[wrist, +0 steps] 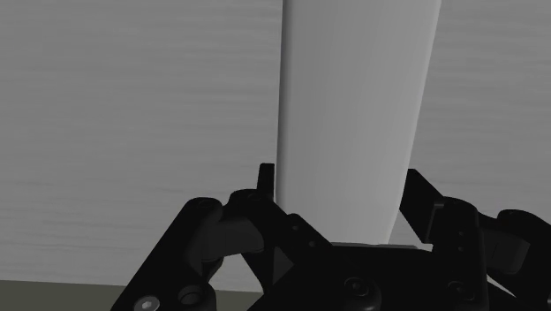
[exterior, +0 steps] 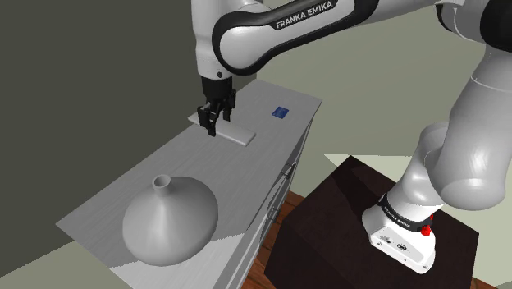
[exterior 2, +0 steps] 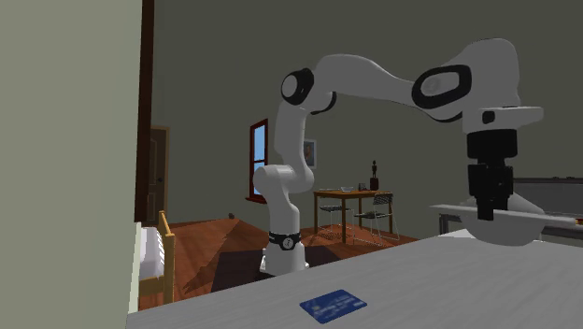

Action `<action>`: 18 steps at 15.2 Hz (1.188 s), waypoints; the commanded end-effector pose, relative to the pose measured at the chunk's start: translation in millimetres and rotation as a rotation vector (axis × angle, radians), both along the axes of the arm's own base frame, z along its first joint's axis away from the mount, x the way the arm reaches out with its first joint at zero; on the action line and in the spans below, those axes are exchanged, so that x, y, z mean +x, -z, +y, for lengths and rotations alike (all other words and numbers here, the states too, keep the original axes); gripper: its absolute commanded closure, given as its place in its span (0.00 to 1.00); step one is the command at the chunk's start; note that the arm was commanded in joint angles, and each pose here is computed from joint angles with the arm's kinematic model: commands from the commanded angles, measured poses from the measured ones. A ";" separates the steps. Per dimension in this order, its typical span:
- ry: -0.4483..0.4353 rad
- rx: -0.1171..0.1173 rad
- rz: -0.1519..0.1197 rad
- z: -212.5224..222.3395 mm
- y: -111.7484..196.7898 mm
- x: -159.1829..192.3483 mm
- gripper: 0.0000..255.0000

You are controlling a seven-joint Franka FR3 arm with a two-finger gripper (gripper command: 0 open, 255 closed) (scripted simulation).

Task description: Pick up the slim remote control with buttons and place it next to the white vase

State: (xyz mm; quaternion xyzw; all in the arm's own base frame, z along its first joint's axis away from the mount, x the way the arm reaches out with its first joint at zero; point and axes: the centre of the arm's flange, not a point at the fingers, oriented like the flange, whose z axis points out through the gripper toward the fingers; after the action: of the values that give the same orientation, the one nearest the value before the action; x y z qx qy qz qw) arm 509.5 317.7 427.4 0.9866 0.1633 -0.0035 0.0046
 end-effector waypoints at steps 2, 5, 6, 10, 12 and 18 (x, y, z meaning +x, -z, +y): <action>0.000 0.000 -0.001 -0.2 16.1 -0.5 1.00; 0.000 0.000 -0.001 -0.2 32.0 -0.5 1.00; 0.000 0.000 -0.001 -0.2 37.3 -0.5 1.00; 0.000 0.000 -0.001 -0.2 58.4 -0.5 1.00; 0.000 0.000 -0.001 -0.2 68.9 -0.5 1.00; 0.000 0.000 -0.001 -0.2 86.9 -0.5 1.00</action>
State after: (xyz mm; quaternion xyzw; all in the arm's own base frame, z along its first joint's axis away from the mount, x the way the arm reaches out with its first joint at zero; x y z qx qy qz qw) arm 508.7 317.5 341.1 0.9866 0.1633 -0.0035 0.0047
